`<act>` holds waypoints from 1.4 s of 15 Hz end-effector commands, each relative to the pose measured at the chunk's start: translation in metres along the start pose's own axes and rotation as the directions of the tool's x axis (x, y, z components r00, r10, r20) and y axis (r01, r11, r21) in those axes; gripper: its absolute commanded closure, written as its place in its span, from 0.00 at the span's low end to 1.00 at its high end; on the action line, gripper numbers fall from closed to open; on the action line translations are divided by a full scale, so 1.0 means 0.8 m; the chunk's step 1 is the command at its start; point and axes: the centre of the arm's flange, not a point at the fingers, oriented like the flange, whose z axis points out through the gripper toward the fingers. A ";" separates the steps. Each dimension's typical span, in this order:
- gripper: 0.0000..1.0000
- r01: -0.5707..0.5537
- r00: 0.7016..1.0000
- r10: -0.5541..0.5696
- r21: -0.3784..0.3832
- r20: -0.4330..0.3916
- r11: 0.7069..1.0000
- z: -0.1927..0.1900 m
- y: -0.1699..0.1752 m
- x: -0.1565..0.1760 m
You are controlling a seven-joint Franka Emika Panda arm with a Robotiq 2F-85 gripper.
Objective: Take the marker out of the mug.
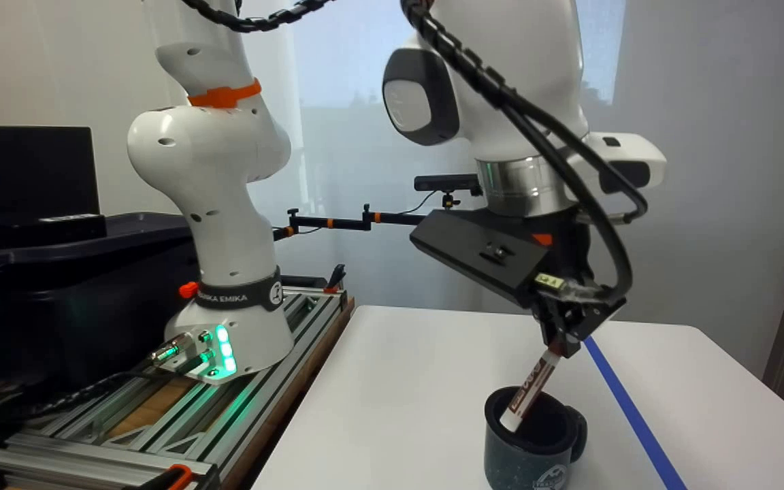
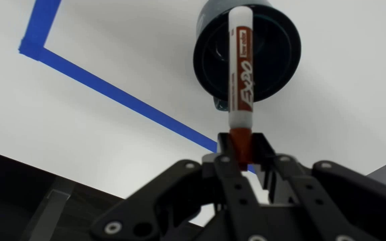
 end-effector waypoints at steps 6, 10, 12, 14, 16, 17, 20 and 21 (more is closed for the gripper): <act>0.95 -0.186 0.981 0.190 -0.083 0.044 0.979 -0.033 0.018 -0.049; 0.95 -0.217 0.971 0.227 -0.119 0.076 0.969 0.002 0.032 -0.067; 0.95 -0.226 0.966 0.240 -0.134 0.100 0.965 0.020 0.039 -0.077; 0.95 -0.229 0.962 0.246 -0.142 0.121 0.963 0.039 0.044 -0.087; 0.95 -0.236 0.958 0.254 -0.145 0.129 0.961 0.057 0.048 -0.094; 0.95 -0.238 0.957 0.257 -0.148 0.132 0.960 0.065 0.051 -0.097; 0.95 -0.254 0.954 0.273 -0.151 0.125 0.955 0.087 0.059 -0.098; 0.95 -0.260 0.953 0.278 -0.149 0.118 0.954 0.093 0.062 -0.098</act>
